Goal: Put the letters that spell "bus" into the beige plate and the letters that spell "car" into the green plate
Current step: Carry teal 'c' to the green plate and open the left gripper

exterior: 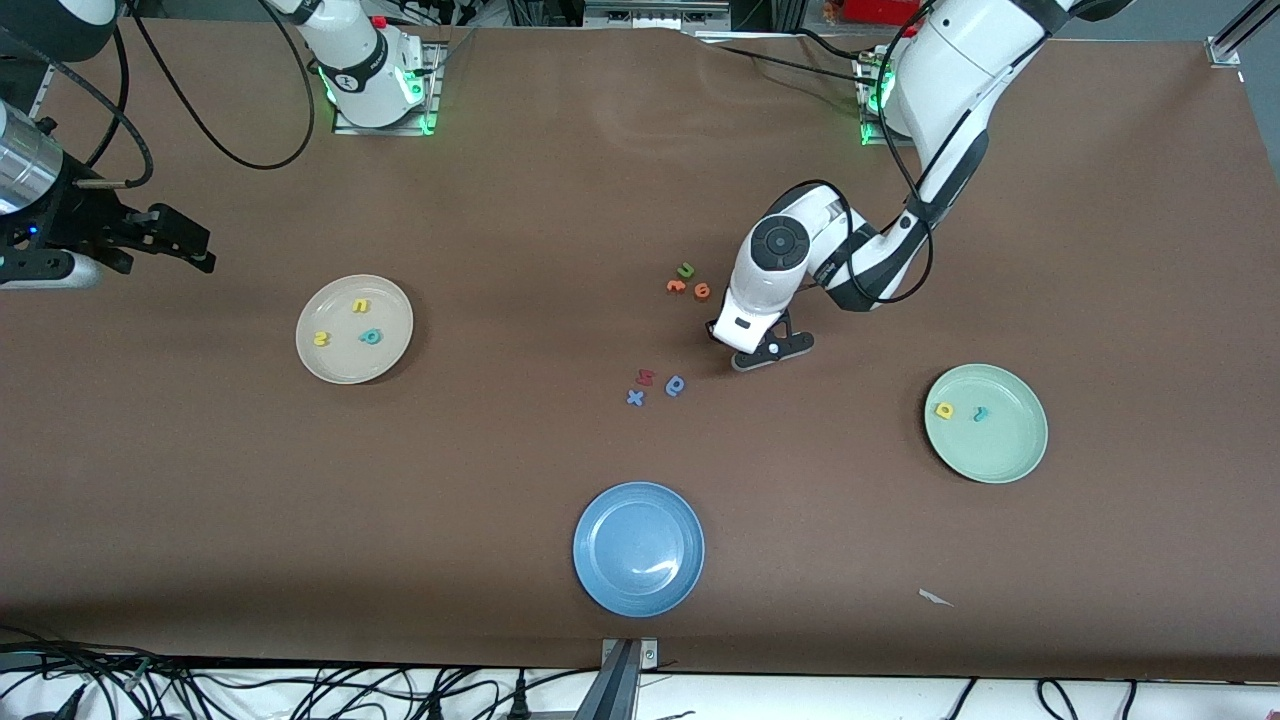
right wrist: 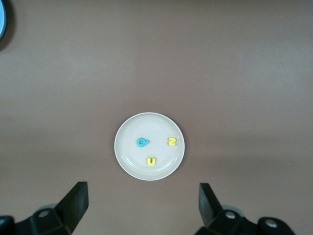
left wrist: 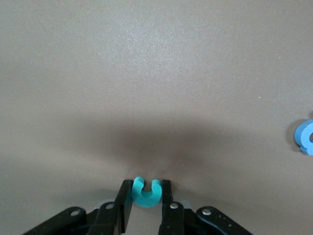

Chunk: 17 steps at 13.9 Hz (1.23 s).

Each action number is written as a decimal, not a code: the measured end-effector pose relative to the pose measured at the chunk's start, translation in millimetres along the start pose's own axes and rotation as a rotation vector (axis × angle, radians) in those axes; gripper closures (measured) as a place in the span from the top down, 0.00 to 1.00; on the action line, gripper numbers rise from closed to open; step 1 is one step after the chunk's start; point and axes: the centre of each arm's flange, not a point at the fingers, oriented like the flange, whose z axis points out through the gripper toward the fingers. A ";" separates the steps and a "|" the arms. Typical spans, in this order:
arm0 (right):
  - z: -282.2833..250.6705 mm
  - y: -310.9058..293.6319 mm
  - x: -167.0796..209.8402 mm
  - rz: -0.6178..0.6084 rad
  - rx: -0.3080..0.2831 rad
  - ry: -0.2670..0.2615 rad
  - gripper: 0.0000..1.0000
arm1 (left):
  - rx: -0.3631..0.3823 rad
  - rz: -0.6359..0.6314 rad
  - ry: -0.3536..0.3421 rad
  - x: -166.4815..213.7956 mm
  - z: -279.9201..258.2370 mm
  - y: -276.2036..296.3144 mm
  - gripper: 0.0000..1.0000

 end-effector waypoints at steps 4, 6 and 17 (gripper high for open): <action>0.0 0.3 0.0 -0.001 -0.006 0.000 1.00 | -0.001 0.000 0.002 1.1 -0.6 0.0 0.28; 0.0 0.4 0.0 -0.001 -0.007 0.000 1.00 | 0.019 -0.002 0.006 18.4 -7.2 -5.9 0.28; -0.1 1.0 -0.1 -0.001 -0.008 0.000 1.00 | 0.135 0.295 -0.090 230.5 -94.8 -200.4 0.28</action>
